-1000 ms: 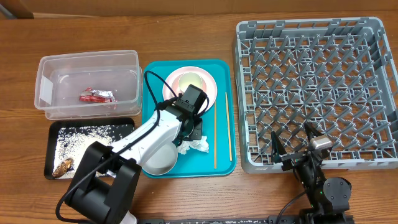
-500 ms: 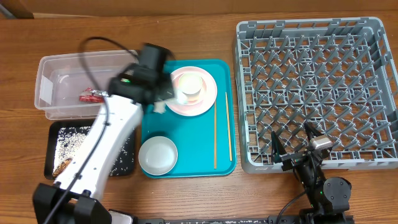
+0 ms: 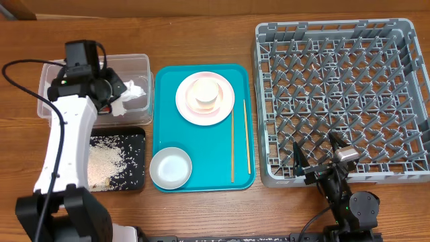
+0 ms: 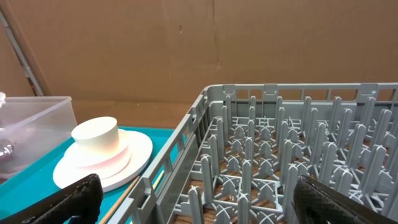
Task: Sort waste into correct bins and load items into the dishwasher
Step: 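Carry the tissue left into the clear plastic bin and release, then move the left gripper to the white cup on the plate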
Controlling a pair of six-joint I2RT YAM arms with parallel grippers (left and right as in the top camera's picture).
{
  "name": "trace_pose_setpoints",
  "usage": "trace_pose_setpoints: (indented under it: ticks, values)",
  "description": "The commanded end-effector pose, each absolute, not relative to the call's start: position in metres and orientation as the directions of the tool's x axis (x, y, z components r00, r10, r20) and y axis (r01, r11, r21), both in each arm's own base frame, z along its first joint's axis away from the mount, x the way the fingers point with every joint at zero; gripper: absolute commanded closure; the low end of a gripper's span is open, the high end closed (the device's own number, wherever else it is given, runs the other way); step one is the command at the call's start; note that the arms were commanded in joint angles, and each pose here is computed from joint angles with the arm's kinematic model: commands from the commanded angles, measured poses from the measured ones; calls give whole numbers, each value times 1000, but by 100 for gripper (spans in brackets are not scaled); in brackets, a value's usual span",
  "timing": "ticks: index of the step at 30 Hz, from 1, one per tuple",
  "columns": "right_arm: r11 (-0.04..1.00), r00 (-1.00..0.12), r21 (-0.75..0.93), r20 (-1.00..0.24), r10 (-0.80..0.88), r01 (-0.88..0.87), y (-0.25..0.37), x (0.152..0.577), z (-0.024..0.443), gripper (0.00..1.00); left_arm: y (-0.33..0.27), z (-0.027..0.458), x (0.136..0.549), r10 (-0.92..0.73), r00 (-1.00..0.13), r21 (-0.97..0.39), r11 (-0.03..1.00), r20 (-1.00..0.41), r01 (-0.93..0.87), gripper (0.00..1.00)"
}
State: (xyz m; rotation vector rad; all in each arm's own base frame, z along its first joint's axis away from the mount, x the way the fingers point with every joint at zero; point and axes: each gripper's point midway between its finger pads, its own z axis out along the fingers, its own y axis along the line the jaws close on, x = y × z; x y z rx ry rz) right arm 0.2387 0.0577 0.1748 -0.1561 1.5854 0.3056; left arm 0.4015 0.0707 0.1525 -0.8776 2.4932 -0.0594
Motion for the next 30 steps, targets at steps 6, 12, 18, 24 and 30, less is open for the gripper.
trace_pose_setpoints:
  ticks: [6,12,18,24,30]
  values:
    - [954,-36,91,-996,84,-284,58,239,173,0,74,127,413,-618,-678,-202,780,-399,-592,63]
    - [954,-36,91,-996,84,-284,58,239,173,0,74,136,420,-596,-683,-210,798,-423,-565,34]
    - [954,-36,91,-996,84,-284,58,239,173,0,39,178,429,-585,-720,-384,804,-375,-454,30]
    - [954,-36,91,-996,84,-284,58,239,173,0,-14,220,406,-485,-815,-501,815,-317,-290,32]
    - [954,-36,91,-996,85,-284,58,239,173,0,-71,204,361,-259,-938,-419,896,-230,-145,36]
